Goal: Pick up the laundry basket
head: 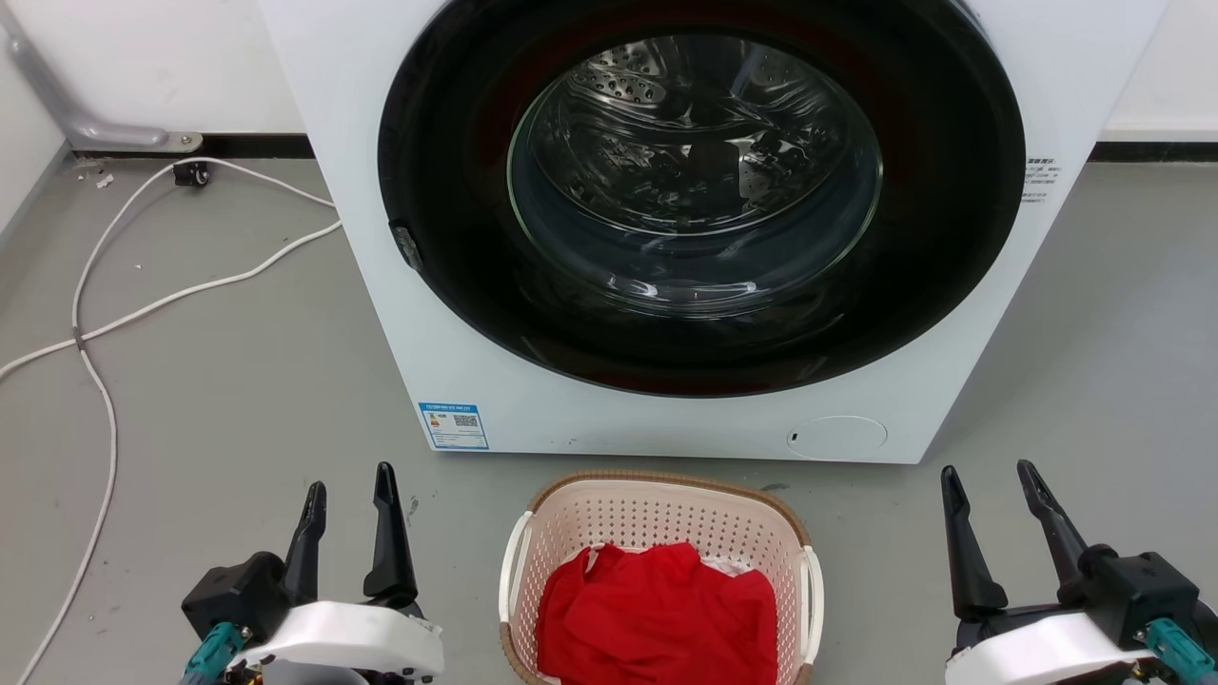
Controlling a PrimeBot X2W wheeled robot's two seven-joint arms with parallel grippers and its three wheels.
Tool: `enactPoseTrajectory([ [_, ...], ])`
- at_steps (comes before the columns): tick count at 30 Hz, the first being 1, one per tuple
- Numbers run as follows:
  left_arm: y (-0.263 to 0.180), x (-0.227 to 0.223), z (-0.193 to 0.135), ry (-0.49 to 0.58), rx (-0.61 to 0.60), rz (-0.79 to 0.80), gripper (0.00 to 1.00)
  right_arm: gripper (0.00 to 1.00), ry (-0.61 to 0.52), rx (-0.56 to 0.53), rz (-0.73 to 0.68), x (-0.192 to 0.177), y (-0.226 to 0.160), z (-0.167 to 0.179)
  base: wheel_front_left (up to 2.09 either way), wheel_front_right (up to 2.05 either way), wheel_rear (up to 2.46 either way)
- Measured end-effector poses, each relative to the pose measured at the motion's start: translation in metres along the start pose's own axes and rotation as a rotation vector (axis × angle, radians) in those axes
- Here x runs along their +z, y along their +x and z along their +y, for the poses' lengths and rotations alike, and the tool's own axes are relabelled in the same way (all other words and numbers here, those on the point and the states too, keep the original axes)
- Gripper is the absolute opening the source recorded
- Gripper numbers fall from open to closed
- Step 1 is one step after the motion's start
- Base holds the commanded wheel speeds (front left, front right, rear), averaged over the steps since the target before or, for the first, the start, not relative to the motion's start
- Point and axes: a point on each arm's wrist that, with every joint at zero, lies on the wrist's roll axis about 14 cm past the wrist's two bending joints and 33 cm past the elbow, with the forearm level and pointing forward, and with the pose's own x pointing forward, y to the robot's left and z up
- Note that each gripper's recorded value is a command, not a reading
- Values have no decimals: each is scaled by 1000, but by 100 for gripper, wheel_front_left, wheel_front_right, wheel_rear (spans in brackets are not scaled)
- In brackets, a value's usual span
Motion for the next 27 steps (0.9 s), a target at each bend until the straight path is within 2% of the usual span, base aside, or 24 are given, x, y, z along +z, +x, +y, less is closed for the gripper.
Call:
enactPoseTrajectory([
  [27,-5,3,-8,163,-58,-43,100,100,-176,51,-35,6,-4,10,0,0,0],
])
